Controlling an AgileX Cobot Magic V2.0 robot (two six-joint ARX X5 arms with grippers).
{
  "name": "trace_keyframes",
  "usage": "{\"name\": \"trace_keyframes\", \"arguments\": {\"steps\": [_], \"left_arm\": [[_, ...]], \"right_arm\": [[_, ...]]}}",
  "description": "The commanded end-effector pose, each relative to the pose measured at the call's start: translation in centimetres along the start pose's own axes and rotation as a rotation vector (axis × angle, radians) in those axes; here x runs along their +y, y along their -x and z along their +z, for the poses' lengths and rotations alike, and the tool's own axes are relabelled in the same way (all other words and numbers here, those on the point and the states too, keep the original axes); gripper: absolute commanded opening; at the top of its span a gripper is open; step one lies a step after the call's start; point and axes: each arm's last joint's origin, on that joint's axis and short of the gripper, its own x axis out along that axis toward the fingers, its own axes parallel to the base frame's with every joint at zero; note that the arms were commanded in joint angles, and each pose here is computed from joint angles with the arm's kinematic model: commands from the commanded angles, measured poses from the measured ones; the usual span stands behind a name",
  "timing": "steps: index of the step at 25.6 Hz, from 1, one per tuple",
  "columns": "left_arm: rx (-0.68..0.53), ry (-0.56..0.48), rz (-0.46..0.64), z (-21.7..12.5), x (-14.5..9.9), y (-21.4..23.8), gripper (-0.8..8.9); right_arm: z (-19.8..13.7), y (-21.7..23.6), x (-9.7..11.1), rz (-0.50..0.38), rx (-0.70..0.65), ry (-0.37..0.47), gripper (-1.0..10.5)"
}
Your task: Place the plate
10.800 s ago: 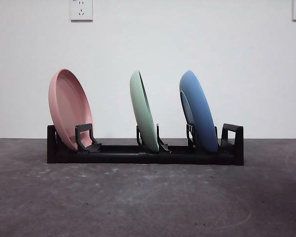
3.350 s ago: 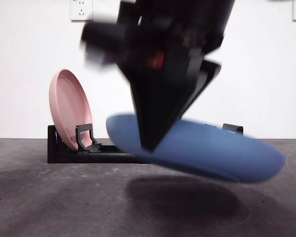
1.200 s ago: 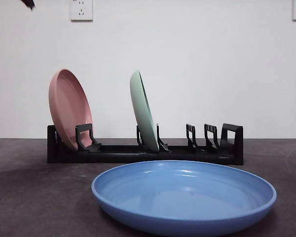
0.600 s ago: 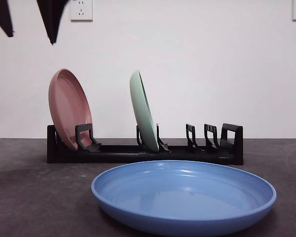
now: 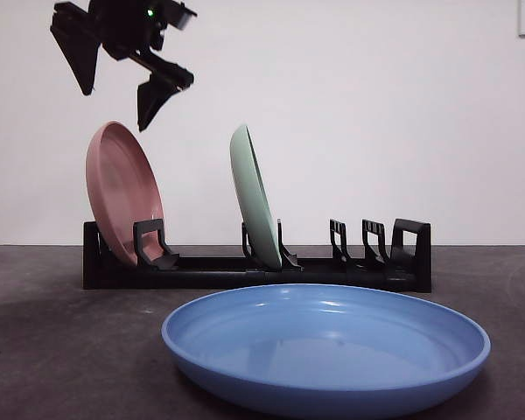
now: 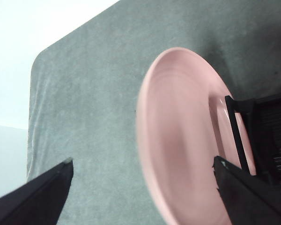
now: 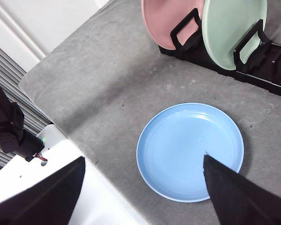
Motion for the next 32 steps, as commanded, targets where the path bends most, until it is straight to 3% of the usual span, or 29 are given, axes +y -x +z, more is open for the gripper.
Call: {"name": "trace_keyframes", "arguments": {"steps": [1, 6, 10, 32], "left_arm": [[-0.009, -0.011, 0.026, 0.6, -0.8, -0.7, 4.31], [-0.006, -0.017, 0.042, 0.7, -1.2, -1.3, 3.91], [-0.014, -0.01, 0.043, 0.9, -1.3, -1.4, 3.05], [0.018, -0.001, 0.013, 0.7, -0.2, -2.7, 2.69]], "right_arm": [[0.2, 0.0, 0.1, 0.007, -0.005, 0.018, 4.0], [0.2, 0.0, 0.1, 0.007, -0.005, 0.019, 4.0], [0.2, 0.0, 0.1, 0.008, -0.005, 0.019, 4.0], [0.2, 0.0, 0.1, 0.01, -0.003, 0.014, 4.0]]}}
